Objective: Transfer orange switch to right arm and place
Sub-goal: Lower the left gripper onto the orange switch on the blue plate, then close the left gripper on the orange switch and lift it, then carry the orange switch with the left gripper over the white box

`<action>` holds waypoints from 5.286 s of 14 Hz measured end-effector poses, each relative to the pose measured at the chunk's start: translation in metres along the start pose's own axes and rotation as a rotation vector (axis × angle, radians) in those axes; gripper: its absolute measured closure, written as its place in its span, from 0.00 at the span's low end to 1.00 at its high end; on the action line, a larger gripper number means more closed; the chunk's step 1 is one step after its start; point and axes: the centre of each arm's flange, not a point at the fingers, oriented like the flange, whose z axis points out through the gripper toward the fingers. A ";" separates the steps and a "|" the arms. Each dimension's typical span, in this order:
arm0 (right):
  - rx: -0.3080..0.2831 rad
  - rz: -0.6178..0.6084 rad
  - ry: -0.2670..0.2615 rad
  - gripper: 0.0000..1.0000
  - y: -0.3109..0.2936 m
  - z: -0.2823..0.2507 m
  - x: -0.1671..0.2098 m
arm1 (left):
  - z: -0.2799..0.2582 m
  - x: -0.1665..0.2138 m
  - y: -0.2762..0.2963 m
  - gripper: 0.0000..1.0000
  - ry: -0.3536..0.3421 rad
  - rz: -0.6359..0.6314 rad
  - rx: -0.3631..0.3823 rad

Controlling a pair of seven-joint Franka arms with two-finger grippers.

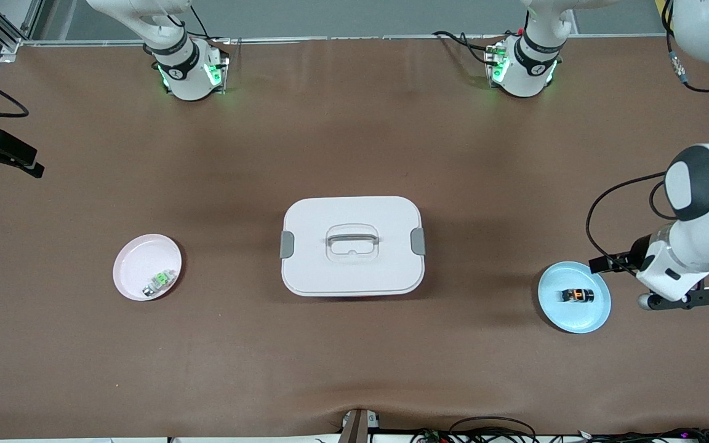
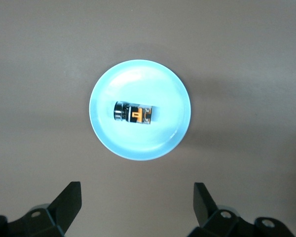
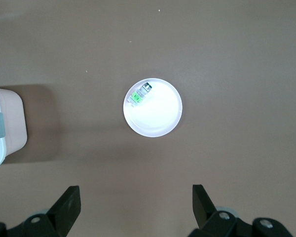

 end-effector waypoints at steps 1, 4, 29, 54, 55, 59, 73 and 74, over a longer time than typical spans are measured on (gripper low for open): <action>0.000 0.000 0.000 0.00 0.000 0.000 0.000 | 0.008 0.003 -0.001 0.00 -0.001 -0.001 -0.001; 0.000 0.001 0.000 0.00 0.000 0.000 0.000 | 0.030 0.008 0.004 0.00 -0.008 0.005 -0.002; 0.000 0.002 0.002 0.00 0.001 0.000 0.000 | 0.179 0.029 -0.020 0.00 0.054 0.174 0.025; 0.000 0.001 0.007 0.00 0.000 0.000 0.001 | 0.119 0.017 -0.010 0.28 0.069 0.189 0.021; 0.000 0.001 0.007 0.00 0.000 0.000 0.001 | 0.104 0.014 -0.005 0.28 0.065 0.196 0.019; 0.000 -0.001 0.007 0.00 0.000 0.000 0.001 | 0.044 -0.005 0.030 0.28 0.038 0.175 -0.021; -0.004 0.009 -0.028 0.00 0.005 0.019 0.010 | -0.049 -0.090 0.220 0.28 -0.119 -0.210 -0.259; -0.005 0.010 -0.046 0.00 0.006 0.030 0.014 | -0.056 -0.095 0.234 0.28 -0.132 -0.254 -0.280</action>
